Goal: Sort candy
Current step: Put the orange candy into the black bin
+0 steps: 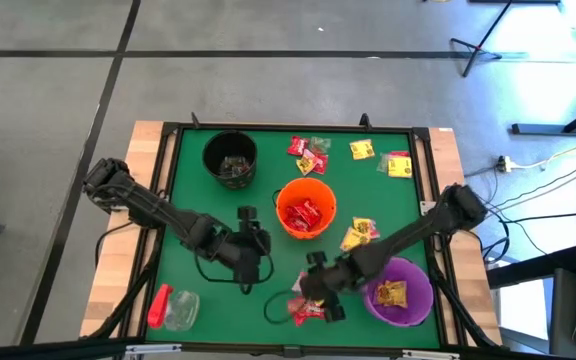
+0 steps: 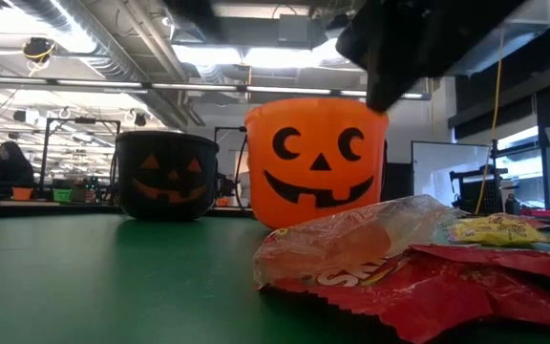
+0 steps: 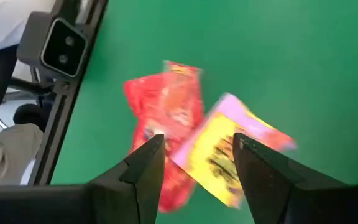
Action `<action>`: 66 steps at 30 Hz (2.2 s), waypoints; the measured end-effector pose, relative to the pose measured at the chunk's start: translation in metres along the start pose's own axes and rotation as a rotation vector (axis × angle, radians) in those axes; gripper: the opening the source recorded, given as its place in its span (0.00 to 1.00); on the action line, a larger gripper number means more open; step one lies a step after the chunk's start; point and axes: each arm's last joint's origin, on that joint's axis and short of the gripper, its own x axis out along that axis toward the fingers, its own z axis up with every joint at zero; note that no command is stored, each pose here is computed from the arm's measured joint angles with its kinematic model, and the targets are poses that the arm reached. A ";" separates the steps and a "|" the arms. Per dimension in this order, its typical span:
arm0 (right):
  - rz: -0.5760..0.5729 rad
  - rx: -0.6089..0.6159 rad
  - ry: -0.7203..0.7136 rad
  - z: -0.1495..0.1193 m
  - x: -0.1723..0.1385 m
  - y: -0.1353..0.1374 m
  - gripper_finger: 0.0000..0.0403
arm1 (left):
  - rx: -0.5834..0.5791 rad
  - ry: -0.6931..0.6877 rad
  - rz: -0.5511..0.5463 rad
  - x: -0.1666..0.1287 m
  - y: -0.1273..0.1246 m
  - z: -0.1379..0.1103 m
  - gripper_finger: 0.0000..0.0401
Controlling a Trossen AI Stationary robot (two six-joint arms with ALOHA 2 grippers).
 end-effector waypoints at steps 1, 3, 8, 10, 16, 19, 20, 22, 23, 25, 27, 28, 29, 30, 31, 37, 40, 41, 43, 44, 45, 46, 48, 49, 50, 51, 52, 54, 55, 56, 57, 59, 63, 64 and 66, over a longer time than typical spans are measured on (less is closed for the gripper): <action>0.008 -0.010 -0.005 -0.001 0.007 0.005 0.47 | -0.008 0.024 0.031 -0.002 -0.001 -0.004 0.42; 0.020 -0.037 -0.031 -0.001 0.016 0.016 0.47 | -0.015 0.063 0.097 -0.008 -0.002 -0.013 0.42; 0.003 -0.084 -0.085 -0.003 0.036 0.032 0.47 | -0.033 0.019 0.197 -0.021 -0.014 -0.022 0.42; -0.017 -0.087 -0.087 -0.005 0.044 0.034 0.47 | -0.024 -0.014 0.191 -0.026 -0.021 -0.023 0.42; -0.114 -0.052 -0.074 -0.009 0.059 0.028 0.47 | -0.012 -0.152 0.123 -0.032 -0.046 -0.024 0.42; -0.166 -0.051 -0.078 -0.011 0.064 0.026 0.47 | 0.015 -0.165 0.066 -0.023 -0.056 -0.033 0.42; -0.180 -0.052 -0.075 -0.011 0.065 0.026 0.47 | 0.008 -0.157 0.038 -0.021 -0.057 -0.036 0.42; -0.189 -0.042 -0.069 -0.012 0.067 0.025 0.47 | -0.019 -0.138 -0.008 -0.014 -0.056 -0.047 0.42; -0.184 -0.029 -0.072 -0.012 0.067 0.025 0.47 | -0.037 -0.137 -0.023 -0.011 -0.055 -0.052 0.42; -0.171 -0.018 -0.069 -0.012 0.067 0.026 0.47 | -0.087 -0.161 -0.050 -0.011 -0.049 -0.062 0.42; -0.161 -0.003 -0.068 -0.013 0.067 0.026 0.47 | -0.151 -0.235 -0.087 -0.016 -0.042 -0.071 0.42; -0.154 0.003 -0.066 -0.013 0.067 0.027 0.47 | -0.182 -0.277 -0.108 -0.019 -0.038 -0.076 0.42; -0.150 0.013 -0.065 -0.013 0.067 0.027 0.47 | -0.216 -0.322 -0.133 -0.022 -0.034 -0.082 0.42; -0.146 0.019 -0.065 -0.013 0.067 0.027 0.47 | -0.250 -0.373 -0.158 -0.024 -0.029 -0.086 0.42; -0.146 0.020 -0.064 -0.013 0.067 0.027 0.47 | -0.289 -0.426 -0.183 -0.027 -0.025 -0.090 0.42; -0.158 0.021 -0.064 -0.013 0.067 0.026 0.46 | -0.458 -0.594 -0.253 -0.024 -0.011 -0.111 0.42; -0.173 0.021 -0.067 -0.013 0.067 0.025 0.40 | -0.488 -0.626 -0.269 -0.024 -0.011 -0.111 0.42; -0.181 0.021 -0.070 -0.013 0.067 0.025 0.38 | -0.494 -0.632 -0.272 -0.024 -0.011 -0.110 0.42; -0.192 0.022 -0.068 -0.015 0.068 0.024 0.32 | -0.502 -0.640 -0.277 -0.025 -0.011 -0.109 0.42; -0.199 0.021 -0.065 -0.016 0.069 0.024 0.28 | -0.508 -0.647 -0.281 -0.026 -0.011 -0.109 0.42; -0.201 0.021 -0.062 -0.017 0.069 0.023 0.25 | -0.515 -0.656 -0.287 -0.026 -0.011 -0.108 0.42; -0.202 0.020 -0.057 -0.018 0.070 0.023 0.21 | -0.522 -0.664 -0.292 -0.027 -0.012 -0.107 0.42; -0.204 0.030 -0.053 -0.020 0.071 0.022 0.14 | -0.527 -0.669 -0.295 -0.028 -0.012 -0.107 0.42; -0.205 0.042 -0.051 -0.021 0.071 0.022 0.10 | -0.530 -0.669 -0.297 -0.028 -0.012 -0.107 0.42; -0.206 0.045 -0.046 -0.022 0.072 0.022 0.06 | -0.538 -0.667 -0.299 -0.028 -0.012 -0.107 0.42; -0.207 0.046 -0.045 -0.022 0.072 0.022 0.03 | -0.543 -0.667 -0.301 -0.028 -0.012 -0.107 0.42; -0.210 0.046 -0.049 -0.022 0.072 0.022 0.02 | -0.545 -0.667 -0.301 -0.028 -0.012 -0.107 0.42; -0.253 0.052 -0.070 -0.021 0.071 0.021 0.02 | -0.546 -0.667 -0.300 -0.028 -0.011 -0.107 0.42; -0.278 0.055 -0.082 -0.021 0.071 0.020 0.02 | -0.546 -0.667 -0.300 -0.028 -0.011 -0.107 0.42; -0.298 0.056 -0.090 -0.021 0.071 0.020 0.01 | -0.546 -0.667 -0.299 -0.028 -0.011 -0.107 0.42; -0.312 0.054 -0.095 -0.020 0.070 0.020 0.01 | -0.547 -0.667 -0.300 -0.028 -0.011 -0.107 0.42; -0.329 0.053 -0.118 -0.015 0.067 0.021 0.01 | -0.549 -0.666 -0.300 -0.028 -0.011 -0.107 0.42; -0.376 0.026 -0.171 -0.001 0.059 0.023 0.00 | -0.543 -0.663 -0.298 -0.027 -0.012 -0.107 0.42; -0.396 0.013 -0.181 0.002 0.056 0.023 0.00 | -0.542 -0.663 -0.297 -0.027 -0.012 -0.107 0.42; -0.452 -0.010 -0.187 0.011 0.048 0.022 0.00 | -0.539 -0.661 -0.296 -0.027 -0.012 -0.107 0.42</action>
